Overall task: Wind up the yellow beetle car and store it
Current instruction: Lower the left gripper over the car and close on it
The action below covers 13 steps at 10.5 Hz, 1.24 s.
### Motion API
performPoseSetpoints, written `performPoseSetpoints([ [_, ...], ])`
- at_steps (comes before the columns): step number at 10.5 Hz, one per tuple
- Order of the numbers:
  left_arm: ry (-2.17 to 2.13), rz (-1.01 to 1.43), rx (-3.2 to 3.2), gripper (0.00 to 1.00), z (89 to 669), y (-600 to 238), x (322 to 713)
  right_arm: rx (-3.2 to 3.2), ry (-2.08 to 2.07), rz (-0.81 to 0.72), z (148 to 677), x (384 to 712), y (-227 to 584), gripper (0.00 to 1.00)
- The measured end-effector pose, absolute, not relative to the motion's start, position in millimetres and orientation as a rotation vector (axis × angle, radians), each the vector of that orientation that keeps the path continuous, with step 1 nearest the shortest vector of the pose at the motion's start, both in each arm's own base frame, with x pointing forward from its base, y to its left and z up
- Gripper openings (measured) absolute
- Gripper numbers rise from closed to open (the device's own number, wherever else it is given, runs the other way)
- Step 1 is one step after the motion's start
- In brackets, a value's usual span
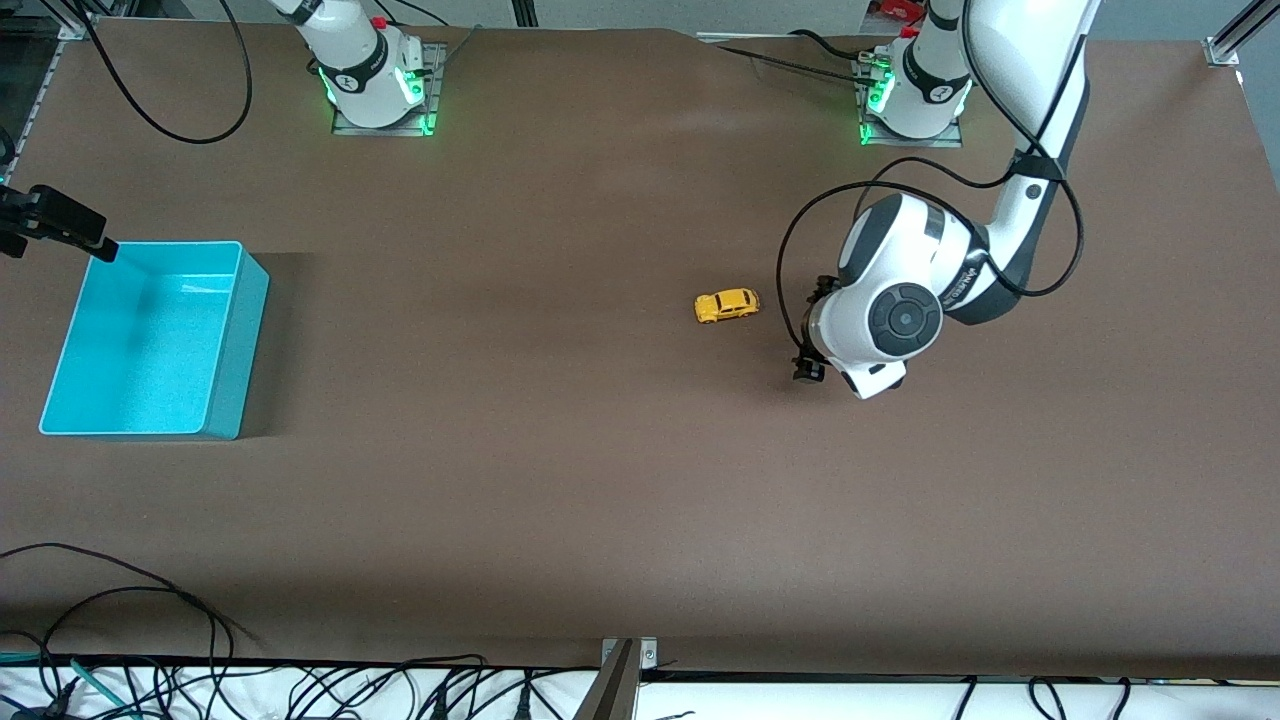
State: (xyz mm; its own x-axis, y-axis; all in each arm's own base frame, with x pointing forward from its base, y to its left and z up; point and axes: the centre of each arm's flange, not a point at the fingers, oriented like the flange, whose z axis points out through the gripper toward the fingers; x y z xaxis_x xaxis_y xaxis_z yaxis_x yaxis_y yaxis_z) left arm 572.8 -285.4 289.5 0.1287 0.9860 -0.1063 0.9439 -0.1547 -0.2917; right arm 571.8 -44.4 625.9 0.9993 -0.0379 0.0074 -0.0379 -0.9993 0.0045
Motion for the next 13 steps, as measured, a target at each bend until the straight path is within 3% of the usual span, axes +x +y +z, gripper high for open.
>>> performPoseSetpoints([
  [4,-1.954,0.342,-2.233,1.0,250,-376,510,3.136,-0.059,0.012,626,572,-44,1.0],
  [7,-1.915,0.322,-2.256,0.99,212,-393,471,3.136,-0.058,0.012,626,572,-44,1.0],
  [10,-1.927,0.314,-2.253,0.99,195,-384,461,3.136,-0.058,0.012,626,572,-44,1.0],
  [13,-1.977,0.309,-2.225,0.99,197,-365,478,3.136,-0.058,0.012,626,572,-44,1.0],
])
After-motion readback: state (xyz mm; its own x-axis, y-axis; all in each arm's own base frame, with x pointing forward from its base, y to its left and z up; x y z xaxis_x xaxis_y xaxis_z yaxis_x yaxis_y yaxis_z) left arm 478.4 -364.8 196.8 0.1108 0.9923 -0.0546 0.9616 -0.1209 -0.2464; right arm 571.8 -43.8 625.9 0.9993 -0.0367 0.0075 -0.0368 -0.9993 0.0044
